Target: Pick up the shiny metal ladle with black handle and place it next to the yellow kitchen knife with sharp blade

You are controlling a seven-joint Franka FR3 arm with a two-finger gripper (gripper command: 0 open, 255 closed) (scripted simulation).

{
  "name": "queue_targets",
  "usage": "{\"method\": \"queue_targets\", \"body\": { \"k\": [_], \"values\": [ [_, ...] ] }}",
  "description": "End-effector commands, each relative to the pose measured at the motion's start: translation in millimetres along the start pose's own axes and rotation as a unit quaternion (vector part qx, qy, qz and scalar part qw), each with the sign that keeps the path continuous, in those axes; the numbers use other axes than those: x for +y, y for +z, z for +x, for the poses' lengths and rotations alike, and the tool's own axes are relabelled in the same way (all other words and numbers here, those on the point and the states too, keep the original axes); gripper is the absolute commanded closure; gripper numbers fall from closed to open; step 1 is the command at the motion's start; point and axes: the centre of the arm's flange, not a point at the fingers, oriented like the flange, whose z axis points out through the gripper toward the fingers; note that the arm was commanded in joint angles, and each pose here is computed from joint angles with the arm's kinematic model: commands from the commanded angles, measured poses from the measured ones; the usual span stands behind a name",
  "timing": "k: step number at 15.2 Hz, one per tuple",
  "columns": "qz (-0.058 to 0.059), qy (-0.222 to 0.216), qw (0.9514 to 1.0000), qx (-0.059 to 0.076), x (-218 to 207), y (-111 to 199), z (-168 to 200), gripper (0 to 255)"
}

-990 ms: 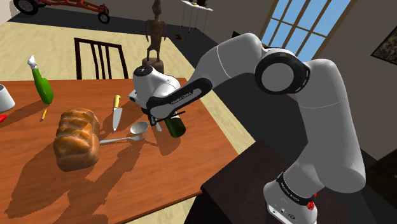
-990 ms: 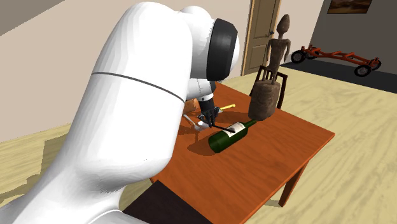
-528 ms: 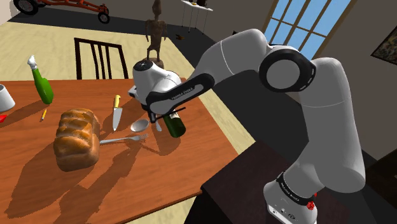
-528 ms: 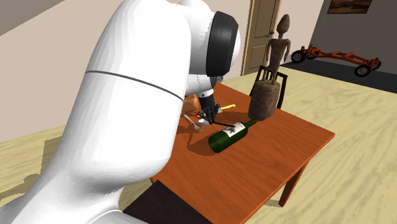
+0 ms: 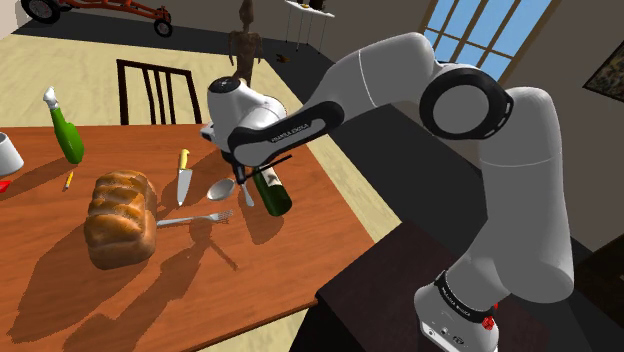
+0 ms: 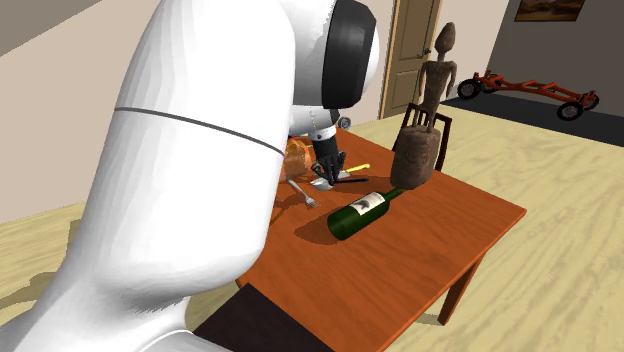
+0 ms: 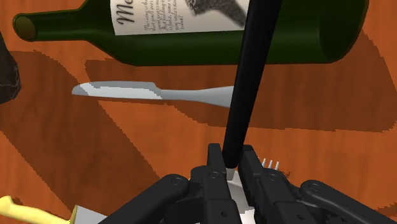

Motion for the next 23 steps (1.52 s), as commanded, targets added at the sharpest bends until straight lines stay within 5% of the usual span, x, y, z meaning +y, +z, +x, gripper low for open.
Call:
{"method": "queue_targets", "body": {
  "k": [1, 23],
  "values": [
    [0.0, 0.0, 1.0, 0.0, 1.7, -11.8, -2.3, 255],
    [0.0, 0.0, 1.0, 0.0, 22.5, -124.6, -20.6, 255]
  ]
}}
